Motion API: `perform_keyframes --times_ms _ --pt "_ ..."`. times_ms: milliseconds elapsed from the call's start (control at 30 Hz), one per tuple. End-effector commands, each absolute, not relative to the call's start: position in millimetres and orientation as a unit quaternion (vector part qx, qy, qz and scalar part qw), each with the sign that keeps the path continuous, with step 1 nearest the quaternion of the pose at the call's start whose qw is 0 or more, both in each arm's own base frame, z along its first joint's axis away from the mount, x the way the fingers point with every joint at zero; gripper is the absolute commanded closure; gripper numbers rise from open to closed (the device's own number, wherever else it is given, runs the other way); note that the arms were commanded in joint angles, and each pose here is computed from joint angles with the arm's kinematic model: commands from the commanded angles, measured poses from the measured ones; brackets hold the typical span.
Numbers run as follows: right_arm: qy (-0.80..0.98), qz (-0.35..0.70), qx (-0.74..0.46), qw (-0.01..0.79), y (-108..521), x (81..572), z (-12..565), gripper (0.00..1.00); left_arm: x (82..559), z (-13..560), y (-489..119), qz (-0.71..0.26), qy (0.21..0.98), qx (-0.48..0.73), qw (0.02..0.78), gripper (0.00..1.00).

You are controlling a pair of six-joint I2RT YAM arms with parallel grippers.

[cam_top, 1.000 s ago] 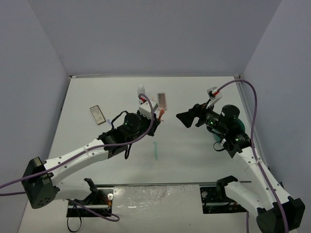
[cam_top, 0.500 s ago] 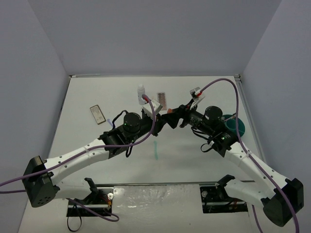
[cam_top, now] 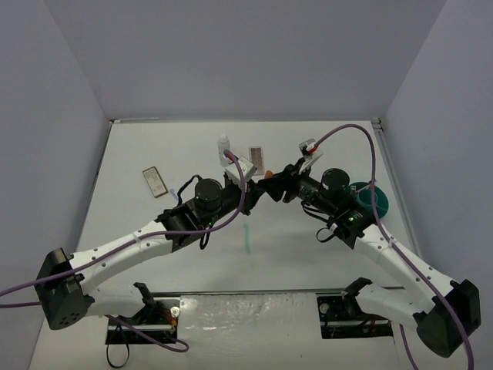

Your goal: Organize the makeup

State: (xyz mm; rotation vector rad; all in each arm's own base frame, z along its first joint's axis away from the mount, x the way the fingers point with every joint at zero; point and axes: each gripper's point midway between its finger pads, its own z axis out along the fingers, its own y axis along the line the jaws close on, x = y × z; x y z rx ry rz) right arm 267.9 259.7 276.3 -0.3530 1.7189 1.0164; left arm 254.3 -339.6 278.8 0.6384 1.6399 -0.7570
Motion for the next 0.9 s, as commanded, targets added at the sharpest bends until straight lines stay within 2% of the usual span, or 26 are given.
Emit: perform_keyframes --times_ms 0,67,100,200,333,433,467,500,600,667,733,867 --pt "0.698 0.438 -0.161 0.544 268 268 292 0.73 256 352 -342 -0.361 0.630 0.243 0.643 1.00" --pt "0.698 0.438 -0.162 0.543 268 268 292 0.81 256 352 -342 -0.360 0.631 0.244 0.643 1.00" --pt "0.699 0.437 -0.161 0.543 268 269 291 0.88 256 352 -343 -0.361 0.630 0.244 0.642 1.00" --pt "0.703 0.429 -0.159 0.545 266 271 289 0.96 256 348 -343 -0.360 0.635 0.246 0.638 1.00" --pt "0.707 0.409 -0.156 0.555 259 274 288 1.00 257 338 -341 -0.353 0.649 0.246 0.628 0.94" --pt "0.715 0.374 -0.139 0.574 247 282 289 1.00 258 328 -338 -0.344 0.666 0.240 0.617 0.67" --pt "0.717 0.354 -0.129 0.587 238 286 292 1.00 261 323 -333 -0.332 0.677 0.232 0.615 0.53" --pt "0.720 0.340 -0.129 0.590 233 287 292 1.00 263 319 -329 -0.323 0.685 0.227 0.612 0.47" --pt "0.737 0.276 -0.090 0.610 202 300 290 1.00 269 301 -318 -0.299 0.712 0.206 0.600 0.19" --pt "0.740 0.241 -0.063 0.625 179 308 294 1.00 277 292 -306 -0.286 0.730 0.188 0.591 0.10" --pt "0.741 0.211 -0.032 0.636 154 316 296 1.00 282 287 -295 -0.276 0.744 0.172 0.583 0.05" --pt "0.745 0.139 0.037 0.651 95 329 295 1.00 292 276 -262 -0.240 0.780 0.142 0.560 0.03"
